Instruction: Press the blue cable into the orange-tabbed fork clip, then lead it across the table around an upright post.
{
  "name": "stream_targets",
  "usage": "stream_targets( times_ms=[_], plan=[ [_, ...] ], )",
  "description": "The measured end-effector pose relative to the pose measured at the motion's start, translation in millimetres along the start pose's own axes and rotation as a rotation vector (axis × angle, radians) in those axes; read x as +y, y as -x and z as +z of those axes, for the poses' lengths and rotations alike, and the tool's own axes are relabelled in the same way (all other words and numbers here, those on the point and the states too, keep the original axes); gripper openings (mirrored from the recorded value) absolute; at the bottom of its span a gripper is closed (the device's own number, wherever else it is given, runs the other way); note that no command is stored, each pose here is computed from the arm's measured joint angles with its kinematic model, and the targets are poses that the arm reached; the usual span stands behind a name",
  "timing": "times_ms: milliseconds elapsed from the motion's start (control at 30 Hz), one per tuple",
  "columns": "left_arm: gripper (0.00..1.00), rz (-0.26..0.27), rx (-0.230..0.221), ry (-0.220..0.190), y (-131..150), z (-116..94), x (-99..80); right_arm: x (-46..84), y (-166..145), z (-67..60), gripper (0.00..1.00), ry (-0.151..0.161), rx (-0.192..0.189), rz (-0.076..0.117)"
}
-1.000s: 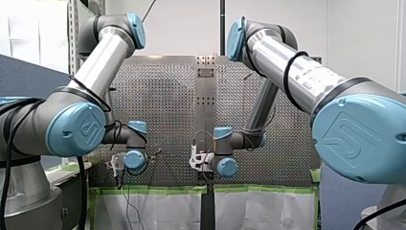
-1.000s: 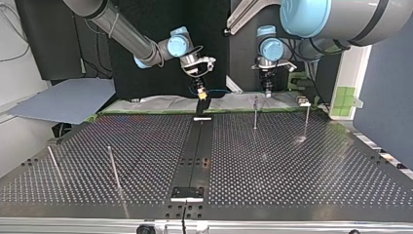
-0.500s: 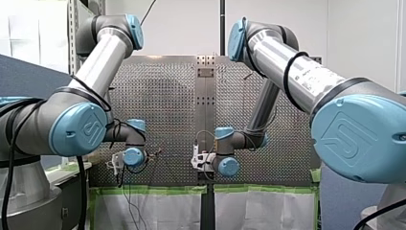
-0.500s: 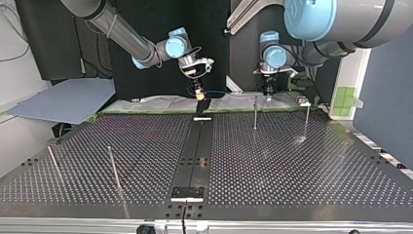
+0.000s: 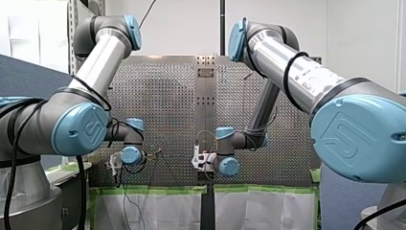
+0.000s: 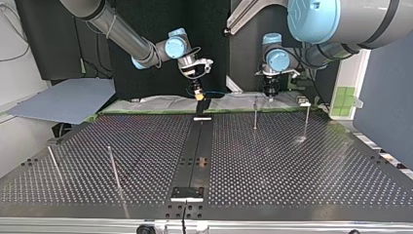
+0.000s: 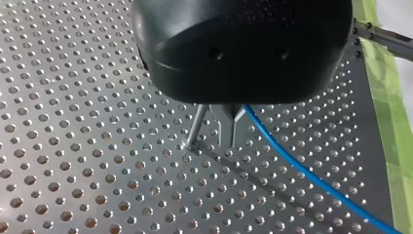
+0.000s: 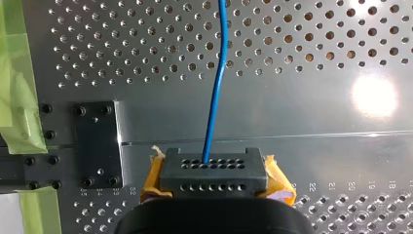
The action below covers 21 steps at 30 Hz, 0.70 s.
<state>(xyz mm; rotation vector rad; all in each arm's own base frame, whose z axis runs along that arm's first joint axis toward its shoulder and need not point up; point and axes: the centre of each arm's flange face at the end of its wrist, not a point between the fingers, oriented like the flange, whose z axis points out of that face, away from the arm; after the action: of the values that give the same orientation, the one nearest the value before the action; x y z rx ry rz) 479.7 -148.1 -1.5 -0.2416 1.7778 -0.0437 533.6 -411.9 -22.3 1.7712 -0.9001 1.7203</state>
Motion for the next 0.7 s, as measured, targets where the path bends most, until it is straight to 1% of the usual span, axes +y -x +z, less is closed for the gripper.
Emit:
stream_targets(
  times_ms=[233,400,533,700],
  plan=[
    [0.00,0.002,0.016,-0.010,-2,-1,-0.4,0.7,2,-0.6,0.00,0.002,-0.005,0.001],
    [0.00,0.001,0.022,-0.016,-2,-1,-0.5,2.6,10,-2.4,0.00,0.009,-0.019,0.001],
    [0.00,-0.002,0.023,-0.018,-2,-1,-0.1,4.3,18,-3.2,0.00,0.014,-0.030,0.003],
    [0.00,-0.014,0.017,-0.021,0,3,0.2,4.8,17,0.1,0.00,0.015,-0.032,0.001]
  ],
)
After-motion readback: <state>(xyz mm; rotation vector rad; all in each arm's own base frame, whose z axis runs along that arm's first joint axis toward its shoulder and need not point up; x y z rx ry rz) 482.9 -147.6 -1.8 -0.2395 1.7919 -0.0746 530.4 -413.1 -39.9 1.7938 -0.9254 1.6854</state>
